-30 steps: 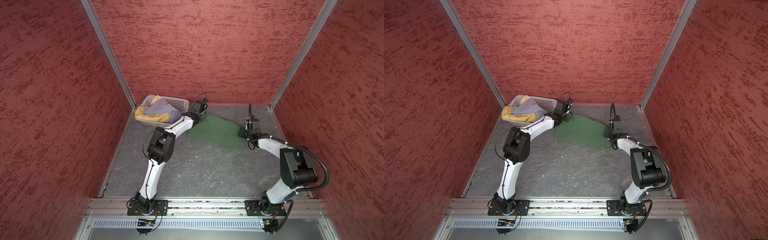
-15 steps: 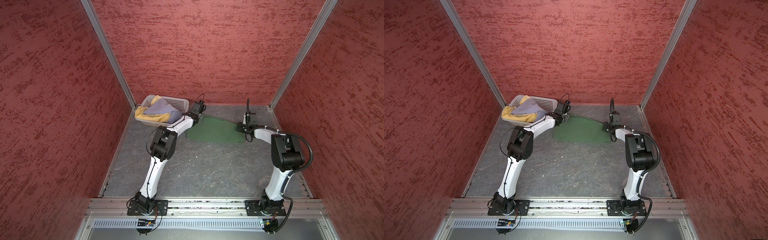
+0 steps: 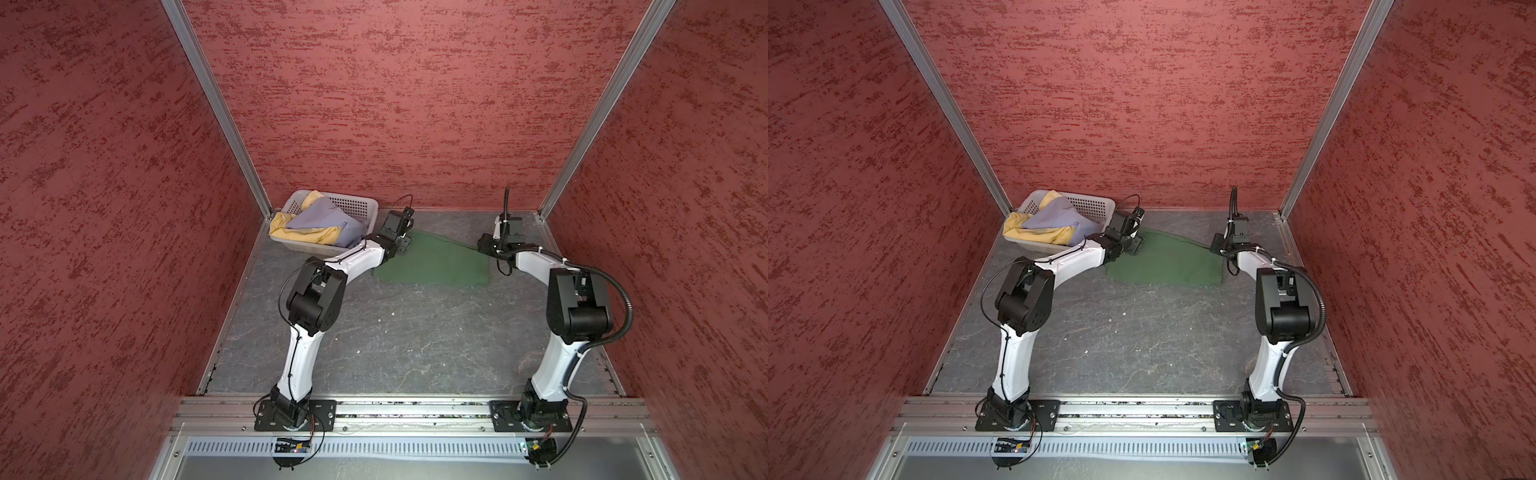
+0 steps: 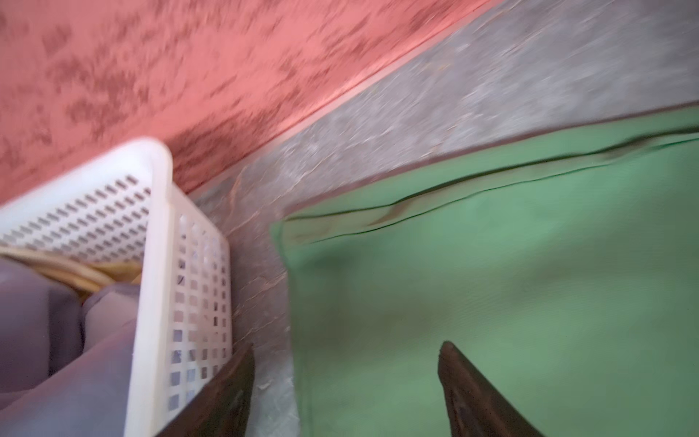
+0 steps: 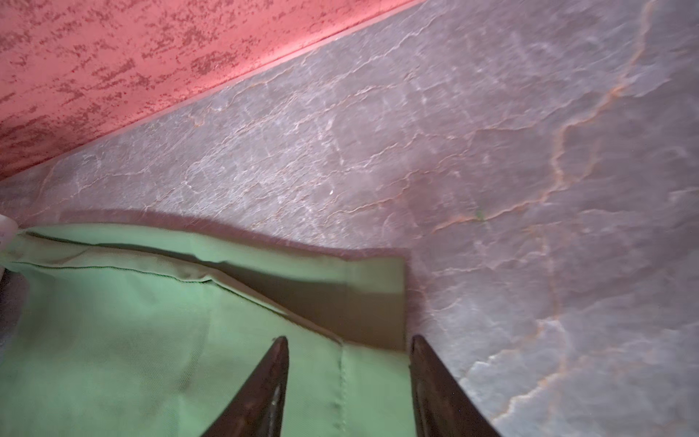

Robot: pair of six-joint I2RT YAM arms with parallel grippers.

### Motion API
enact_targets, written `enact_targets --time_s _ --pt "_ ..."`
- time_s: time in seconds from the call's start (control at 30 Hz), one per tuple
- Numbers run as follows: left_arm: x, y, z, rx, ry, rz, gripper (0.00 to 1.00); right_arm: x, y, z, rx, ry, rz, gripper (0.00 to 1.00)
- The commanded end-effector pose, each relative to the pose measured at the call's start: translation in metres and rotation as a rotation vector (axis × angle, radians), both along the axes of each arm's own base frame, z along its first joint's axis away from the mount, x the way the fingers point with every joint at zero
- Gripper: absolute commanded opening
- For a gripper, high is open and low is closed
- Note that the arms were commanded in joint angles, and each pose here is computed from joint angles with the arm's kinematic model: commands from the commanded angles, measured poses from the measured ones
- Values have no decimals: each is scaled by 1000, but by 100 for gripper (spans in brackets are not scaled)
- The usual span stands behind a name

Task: Fold and stack skirts
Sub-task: Fold the skirt at the top-center of the table.

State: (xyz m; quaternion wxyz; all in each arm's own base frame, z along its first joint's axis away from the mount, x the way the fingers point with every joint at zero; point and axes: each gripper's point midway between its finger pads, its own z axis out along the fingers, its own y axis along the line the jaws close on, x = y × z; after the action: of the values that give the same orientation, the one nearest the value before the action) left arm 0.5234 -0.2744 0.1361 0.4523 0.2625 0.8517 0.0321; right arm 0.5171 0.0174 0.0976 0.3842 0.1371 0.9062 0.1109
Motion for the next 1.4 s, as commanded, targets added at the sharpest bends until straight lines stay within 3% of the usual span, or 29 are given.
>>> enact_targets --time_s 0.0,0.17,0.33,0.47,0.7,0.93,0.97,1.13,1.37 --pt "-24 -43 43 -33 -122 -223 77 -3 -9 17 -2 -8 4 52" --pt "-70 -81 42 35 -160 -456 78 -12 -9 -5 39 45 17 51" --pt "-109 -112 26 101 -177 -640 78 -12 2 -23 109 79 48 42" --pt "-128 -127 19 96 -174 -723 78 -7 8 -29 148 87 59 34" --pt "-155 -150 6 129 -201 -865 77 0 9 -37 163 101 59 33" --pt "-167 -170 -12 203 -223 -951 77 9 13 -34 177 74 76 0" --pt "-168 -172 -15 213 -224 -965 77 11 13 -32 180 65 77 0" --pt "-175 -184 -34 297 -238 -1030 77 19 12 -25 178 47 75 1" --pt "-166 -193 -61 391 -217 -1034 73 9 2 13 150 -22 41 35"
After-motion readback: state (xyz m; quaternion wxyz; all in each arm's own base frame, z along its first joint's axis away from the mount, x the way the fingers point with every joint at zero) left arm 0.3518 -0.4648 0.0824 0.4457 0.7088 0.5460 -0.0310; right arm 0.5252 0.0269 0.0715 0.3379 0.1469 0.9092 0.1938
